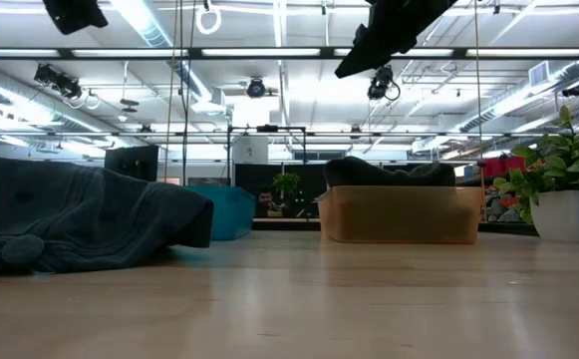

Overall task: Pick & Place hat
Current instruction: Put the left blue cap into the blue bin

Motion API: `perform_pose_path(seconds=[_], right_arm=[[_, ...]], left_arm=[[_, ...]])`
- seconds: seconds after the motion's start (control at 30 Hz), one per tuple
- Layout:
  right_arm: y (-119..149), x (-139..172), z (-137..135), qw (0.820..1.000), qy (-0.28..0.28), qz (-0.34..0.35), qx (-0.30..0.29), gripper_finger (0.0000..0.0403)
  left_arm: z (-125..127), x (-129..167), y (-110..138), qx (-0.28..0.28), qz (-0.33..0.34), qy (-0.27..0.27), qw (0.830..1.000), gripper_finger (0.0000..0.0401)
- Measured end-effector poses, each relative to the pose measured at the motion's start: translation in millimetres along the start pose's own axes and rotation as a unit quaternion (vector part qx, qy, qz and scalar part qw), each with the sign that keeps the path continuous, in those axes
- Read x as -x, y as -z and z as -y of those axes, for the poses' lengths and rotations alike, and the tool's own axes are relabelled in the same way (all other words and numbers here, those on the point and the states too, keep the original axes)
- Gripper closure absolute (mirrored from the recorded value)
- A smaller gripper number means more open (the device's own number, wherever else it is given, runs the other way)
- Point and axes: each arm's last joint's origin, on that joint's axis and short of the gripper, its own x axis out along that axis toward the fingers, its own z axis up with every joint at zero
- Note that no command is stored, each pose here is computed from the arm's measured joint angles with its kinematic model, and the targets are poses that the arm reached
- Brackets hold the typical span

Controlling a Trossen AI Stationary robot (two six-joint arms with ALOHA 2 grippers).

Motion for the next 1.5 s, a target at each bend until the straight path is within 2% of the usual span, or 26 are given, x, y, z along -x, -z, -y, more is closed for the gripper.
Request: perform_pose_path(seconds=[0.2, 0.37, 0.57, 0.87, 1.27, 1.37, 1.5], right_arm=[[2, 0, 0, 1.0, -0.002, -0.011, -0.003, 0.0293], [4, 0, -1, 1.0, -0.004, -0.019, -0.004, 0.0293], [4, 0, -1, 1.0, -0.004, -0.019, -0.004, 0.0293], [5, 0, -1, 1.0, -0.005, -0.025, -0.004, 0.0293], [5, 0, -1, 1.0, -0.006, -0.028, -0.004, 0.0293], [6, 0, -1, 1.0, -0.006, -0.029, -0.004, 0.0293], [6, 0, -1, 1.0, -0.006, -0.029, -0.004, 0.0293]], left_arm=[[10, -22, -3, 0.027, -0.05, -0.037, 0.998, 0.024], [17, -57, 3, 0.054, -0.106, -0.117, 0.986, 0.024], [26, -98, 8, 0.112, -0.142, -0.168, 0.969, 0.024], [45, -150, 23, 0.122, -0.229, -0.132, 0.957, 0.024], [47, -191, 46, 0.083, -0.296, -0.176, 0.935, 0.0243], [46, -194, 48, 0.049, -0.308, -0.17, 0.935, 0.0269], [46, -194, 48, 0.014, -0.317, -0.158, 0.935, 0.035]])
